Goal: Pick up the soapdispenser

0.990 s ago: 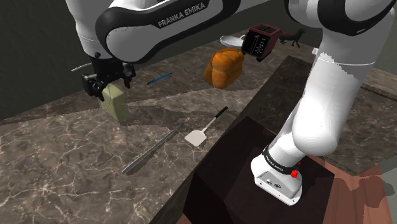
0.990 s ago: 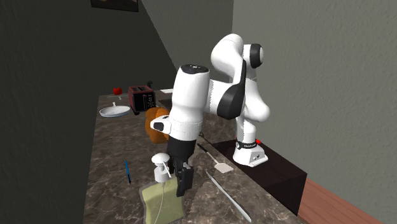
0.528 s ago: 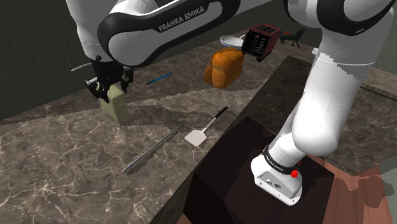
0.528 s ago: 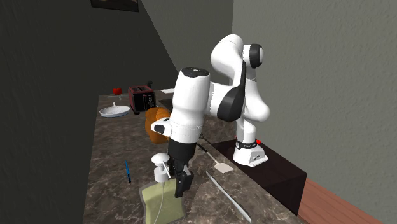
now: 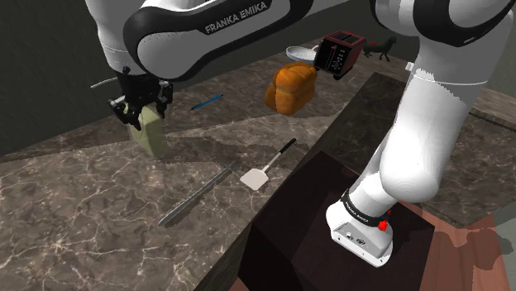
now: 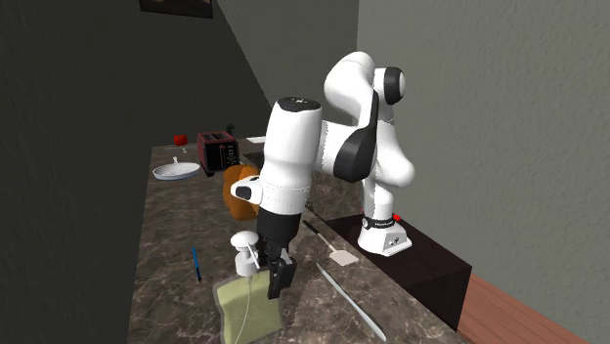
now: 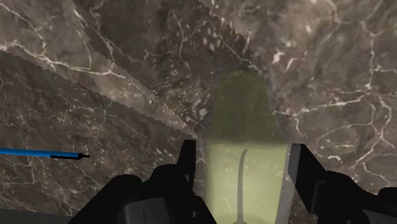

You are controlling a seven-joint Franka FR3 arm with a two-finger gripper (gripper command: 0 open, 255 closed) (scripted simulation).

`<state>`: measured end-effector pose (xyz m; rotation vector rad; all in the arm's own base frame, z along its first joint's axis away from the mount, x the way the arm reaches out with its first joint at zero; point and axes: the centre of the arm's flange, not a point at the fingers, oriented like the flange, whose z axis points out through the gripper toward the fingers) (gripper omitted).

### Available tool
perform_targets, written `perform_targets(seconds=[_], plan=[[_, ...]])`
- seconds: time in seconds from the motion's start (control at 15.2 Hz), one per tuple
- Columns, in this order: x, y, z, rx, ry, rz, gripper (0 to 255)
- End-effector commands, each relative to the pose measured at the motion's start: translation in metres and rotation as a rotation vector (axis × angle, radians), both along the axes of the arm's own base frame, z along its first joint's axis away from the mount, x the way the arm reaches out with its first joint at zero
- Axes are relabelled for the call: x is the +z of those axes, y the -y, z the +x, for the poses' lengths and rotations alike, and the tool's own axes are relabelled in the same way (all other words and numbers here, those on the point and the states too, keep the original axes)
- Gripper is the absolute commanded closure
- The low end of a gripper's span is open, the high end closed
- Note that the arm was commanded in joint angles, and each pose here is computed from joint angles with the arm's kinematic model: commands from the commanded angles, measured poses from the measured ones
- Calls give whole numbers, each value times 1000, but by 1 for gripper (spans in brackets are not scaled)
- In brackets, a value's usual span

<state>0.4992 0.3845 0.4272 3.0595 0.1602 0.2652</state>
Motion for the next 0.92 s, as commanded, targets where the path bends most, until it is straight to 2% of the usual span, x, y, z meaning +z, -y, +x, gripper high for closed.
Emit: perform_targets(seconds=[0.0,0.73,0.86], plan=[[10,0,-1,0,0,0,255],[68,0,-1,0,0,0,255],[69,0,-1,0,0,0,255]])
